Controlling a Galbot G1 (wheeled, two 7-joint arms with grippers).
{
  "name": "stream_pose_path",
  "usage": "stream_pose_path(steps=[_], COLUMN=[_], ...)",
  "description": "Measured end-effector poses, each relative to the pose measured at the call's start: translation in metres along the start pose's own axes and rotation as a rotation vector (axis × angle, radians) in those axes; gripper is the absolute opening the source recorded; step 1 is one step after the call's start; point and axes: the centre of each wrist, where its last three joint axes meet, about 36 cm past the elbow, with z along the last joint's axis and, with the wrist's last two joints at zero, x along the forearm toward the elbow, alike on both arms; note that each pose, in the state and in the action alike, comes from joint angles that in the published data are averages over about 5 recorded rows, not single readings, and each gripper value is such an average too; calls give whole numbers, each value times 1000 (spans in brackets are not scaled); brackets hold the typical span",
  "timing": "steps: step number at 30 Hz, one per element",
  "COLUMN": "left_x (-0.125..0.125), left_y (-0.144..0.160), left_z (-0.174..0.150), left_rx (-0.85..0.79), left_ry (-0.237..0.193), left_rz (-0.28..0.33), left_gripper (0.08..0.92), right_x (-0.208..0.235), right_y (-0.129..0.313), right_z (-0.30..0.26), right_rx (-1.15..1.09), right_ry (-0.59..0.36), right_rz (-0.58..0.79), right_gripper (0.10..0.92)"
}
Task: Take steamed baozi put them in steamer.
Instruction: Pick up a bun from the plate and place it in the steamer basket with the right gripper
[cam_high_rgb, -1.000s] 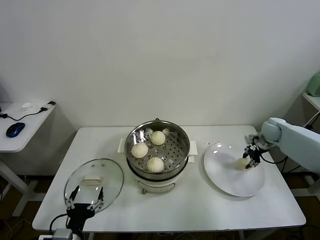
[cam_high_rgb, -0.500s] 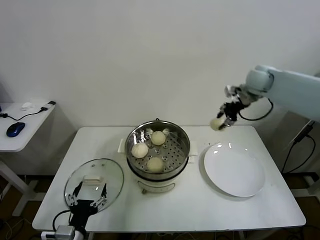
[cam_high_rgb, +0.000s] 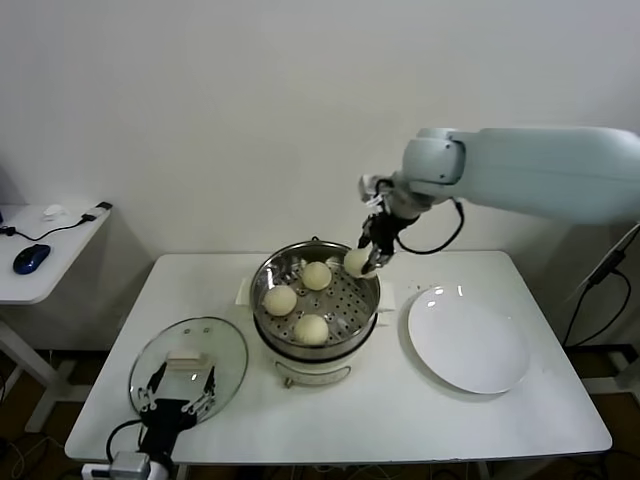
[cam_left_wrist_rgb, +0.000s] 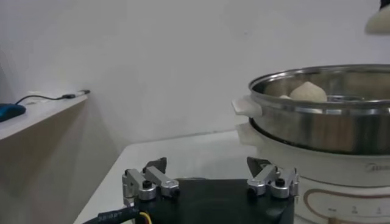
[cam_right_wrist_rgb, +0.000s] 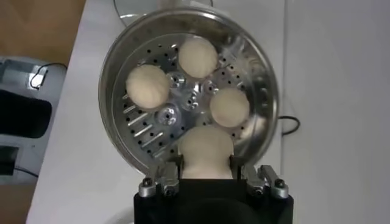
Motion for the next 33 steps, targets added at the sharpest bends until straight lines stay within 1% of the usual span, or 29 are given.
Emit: stream_pose_path(steps=[12, 21, 24, 28, 31, 33], left_x=[-5, -7, -8, -9, -8, -7], left_y=[3, 5, 5, 6, 6, 7], left_z=[2, 2, 2, 1, 0, -1], left_rx=[6, 6, 7, 9, 9, 9], left_ry=[0, 2, 1, 2, 1, -1], left_rz=[-3, 0, 1, 2, 4, 6], left_gripper=[823, 823, 823, 823, 823, 823], right_x=[-71, -93, -95, -94, -88, -80], right_y=[12, 17, 17, 16, 13, 8], right_z=[-11, -16, -16, -14, -10, -7], right_rx=[-20, -18, -13, -5, -2, -4], right_ry=[44, 55, 54, 44, 27, 8], right_rz=[5, -9, -14, -25, -31, -30], right_gripper=[535, 545, 601, 720, 790, 811])
